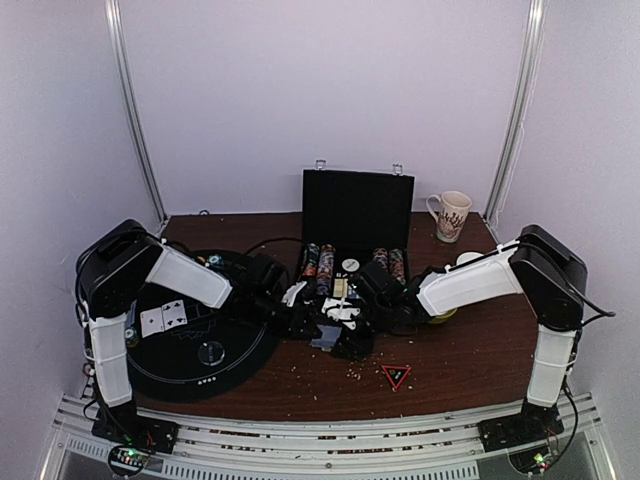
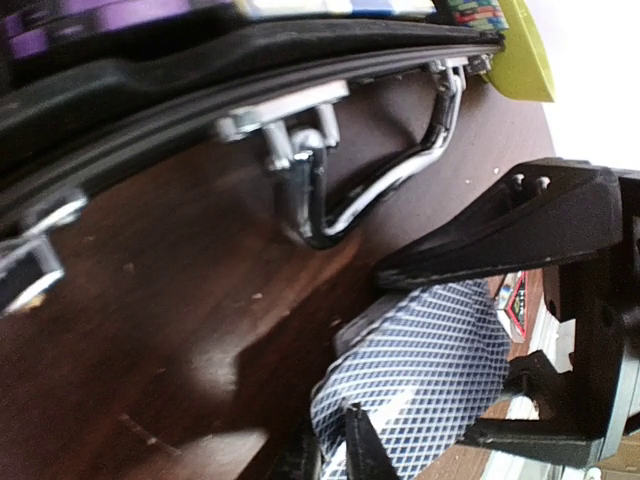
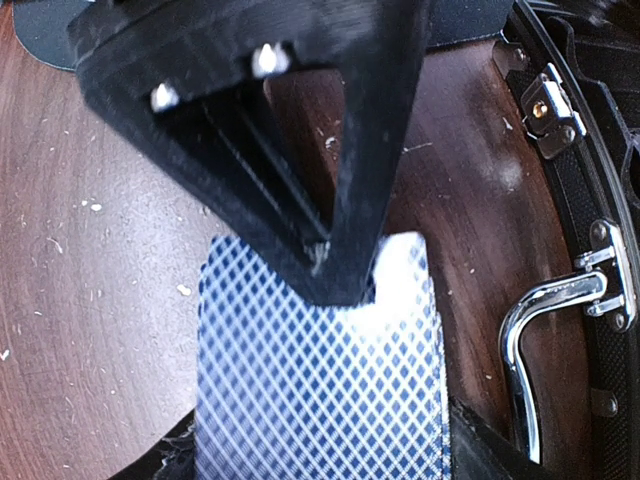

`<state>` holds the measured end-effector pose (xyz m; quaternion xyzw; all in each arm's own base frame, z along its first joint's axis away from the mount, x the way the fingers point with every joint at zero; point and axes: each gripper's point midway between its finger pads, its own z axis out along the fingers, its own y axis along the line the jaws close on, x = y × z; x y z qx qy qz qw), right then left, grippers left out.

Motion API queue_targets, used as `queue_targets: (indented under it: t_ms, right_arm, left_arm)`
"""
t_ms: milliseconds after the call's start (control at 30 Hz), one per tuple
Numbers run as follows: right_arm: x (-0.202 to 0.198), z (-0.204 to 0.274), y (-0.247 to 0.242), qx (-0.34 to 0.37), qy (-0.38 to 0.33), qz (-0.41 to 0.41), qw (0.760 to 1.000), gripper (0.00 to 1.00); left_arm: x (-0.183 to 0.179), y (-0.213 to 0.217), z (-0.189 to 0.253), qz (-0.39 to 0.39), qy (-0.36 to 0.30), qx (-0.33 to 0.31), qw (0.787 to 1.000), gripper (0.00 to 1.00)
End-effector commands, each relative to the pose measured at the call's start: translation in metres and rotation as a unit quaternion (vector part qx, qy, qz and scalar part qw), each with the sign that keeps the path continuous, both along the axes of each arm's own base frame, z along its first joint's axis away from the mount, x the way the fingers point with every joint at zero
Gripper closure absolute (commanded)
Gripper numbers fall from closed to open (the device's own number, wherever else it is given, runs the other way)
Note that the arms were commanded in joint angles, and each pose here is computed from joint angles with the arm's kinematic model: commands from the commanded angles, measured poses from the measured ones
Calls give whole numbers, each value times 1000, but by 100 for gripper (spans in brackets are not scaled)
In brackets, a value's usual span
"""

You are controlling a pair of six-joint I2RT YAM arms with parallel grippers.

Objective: Distribute texas hold em gaming equipment
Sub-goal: Pick up the poker card from the face-down deck piles.

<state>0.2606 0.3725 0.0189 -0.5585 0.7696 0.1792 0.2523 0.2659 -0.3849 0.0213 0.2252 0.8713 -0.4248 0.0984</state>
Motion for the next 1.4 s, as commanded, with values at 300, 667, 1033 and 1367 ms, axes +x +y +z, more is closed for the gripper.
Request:
queue_targets:
  t_ms: [300,667,1033,1367]
  right_arm:
    - [-16,-39,-38,-84,35,-14,996,28]
    - [-16,-39,-38,-86,35,-15,996,28]
    - [-16,-39,-39,-88,37,-16,995,27]
    - [-16,-39,-38,-85,36,-15,996,27]
  left_arm:
    - [6,8,16,-4,-25,-11,1000,96]
    - [7,23,31,-3,-24,-32,999,100]
    - [-1,24,71,-58,-70,-65,994,100]
    - [12,72,94,-41,-82,-33,995,100]
